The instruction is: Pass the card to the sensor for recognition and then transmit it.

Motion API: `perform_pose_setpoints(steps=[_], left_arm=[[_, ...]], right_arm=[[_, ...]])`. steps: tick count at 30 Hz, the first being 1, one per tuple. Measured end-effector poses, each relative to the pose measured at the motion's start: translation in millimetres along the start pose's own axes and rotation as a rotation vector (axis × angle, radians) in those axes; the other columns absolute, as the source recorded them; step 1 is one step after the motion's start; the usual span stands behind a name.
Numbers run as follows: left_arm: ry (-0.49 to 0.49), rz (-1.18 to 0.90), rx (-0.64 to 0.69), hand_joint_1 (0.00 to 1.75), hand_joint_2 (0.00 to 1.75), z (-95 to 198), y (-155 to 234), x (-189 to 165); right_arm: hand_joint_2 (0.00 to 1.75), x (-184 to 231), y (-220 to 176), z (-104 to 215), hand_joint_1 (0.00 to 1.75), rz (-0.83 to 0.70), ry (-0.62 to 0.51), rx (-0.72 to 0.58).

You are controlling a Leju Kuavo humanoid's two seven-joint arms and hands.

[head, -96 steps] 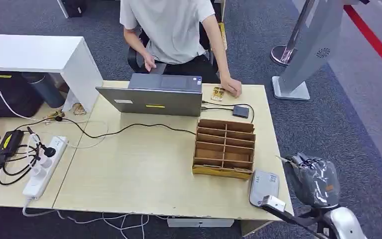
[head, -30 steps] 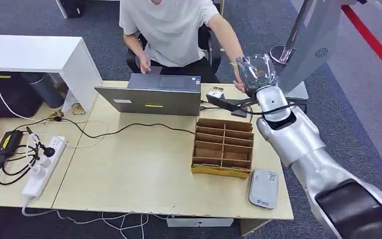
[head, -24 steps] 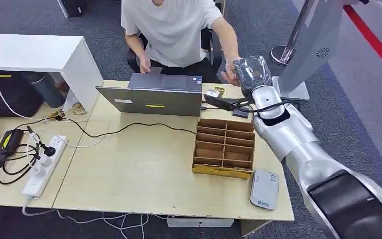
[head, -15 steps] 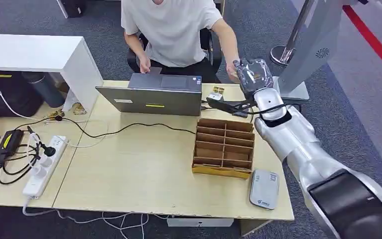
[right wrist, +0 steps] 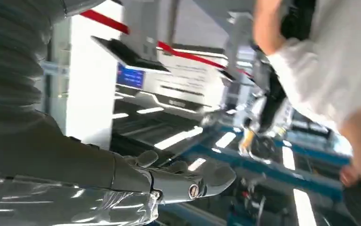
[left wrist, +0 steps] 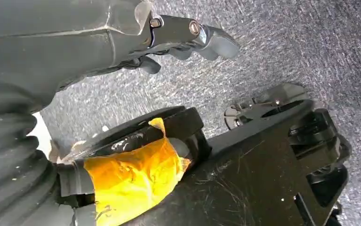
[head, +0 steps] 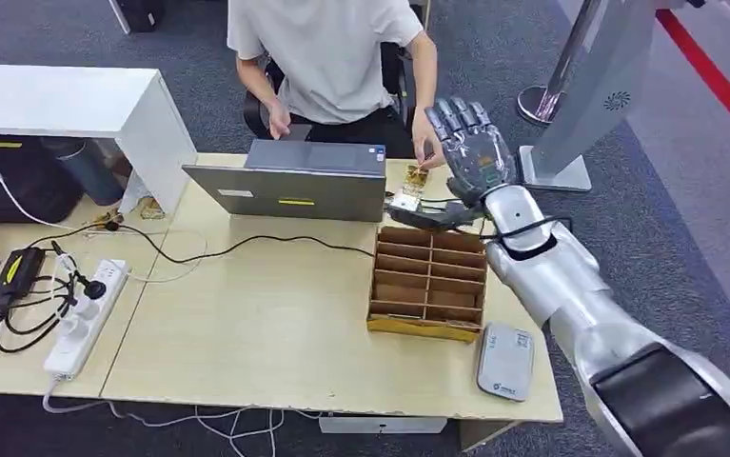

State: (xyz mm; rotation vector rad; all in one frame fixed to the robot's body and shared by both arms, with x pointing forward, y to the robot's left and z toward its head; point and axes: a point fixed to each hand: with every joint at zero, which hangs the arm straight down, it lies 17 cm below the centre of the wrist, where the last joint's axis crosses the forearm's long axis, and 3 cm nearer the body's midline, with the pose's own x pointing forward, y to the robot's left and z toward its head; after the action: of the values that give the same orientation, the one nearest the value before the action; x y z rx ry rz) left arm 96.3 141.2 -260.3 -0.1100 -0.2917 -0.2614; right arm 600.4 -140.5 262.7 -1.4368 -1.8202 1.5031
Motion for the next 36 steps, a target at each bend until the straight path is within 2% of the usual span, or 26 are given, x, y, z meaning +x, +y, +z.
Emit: perform_pose_setpoints(steps=[5,11,18,23,29,32,33,36], left_arm=[[0.008,0.074,0.022,0.0,1.75,0,3,-4],[0.016,0.148,0.044,0.0,1.75,0,7,-7],[0.011,0.195,0.061,0.0,1.75,0,10,-7],[0.012,0.212,0.064,0.0,1.75,0,9,-7],[0.003,0.216,0.049,0.0,1.75,0,7,-1],[-0.025,0.287,0.003,0.0,1.75,-4,18,46],[-0.047,0.302,-0.003,0.0,1.75,-4,26,72],[-0.118,0.353,0.015,0.0,1.75,-3,48,113]], right_arm=[[1.75,36,-11,66,0.0,-0.078,-0.054,-0.102],[1.75,68,-47,149,0.0,-0.144,-0.113,-0.224],[1.75,91,-75,202,0.0,-0.16,-0.157,-0.284],[1.75,105,-60,239,0.0,-0.193,-0.153,-0.213],[1.75,121,-13,253,0.0,-0.301,-0.217,0.008],[1.75,145,10,221,0.0,-0.348,-0.304,0.07],[1.75,152,11,206,0.0,-0.366,-0.314,0.071],[1.75,176,13,177,0.0,-0.415,-0.351,0.069]])
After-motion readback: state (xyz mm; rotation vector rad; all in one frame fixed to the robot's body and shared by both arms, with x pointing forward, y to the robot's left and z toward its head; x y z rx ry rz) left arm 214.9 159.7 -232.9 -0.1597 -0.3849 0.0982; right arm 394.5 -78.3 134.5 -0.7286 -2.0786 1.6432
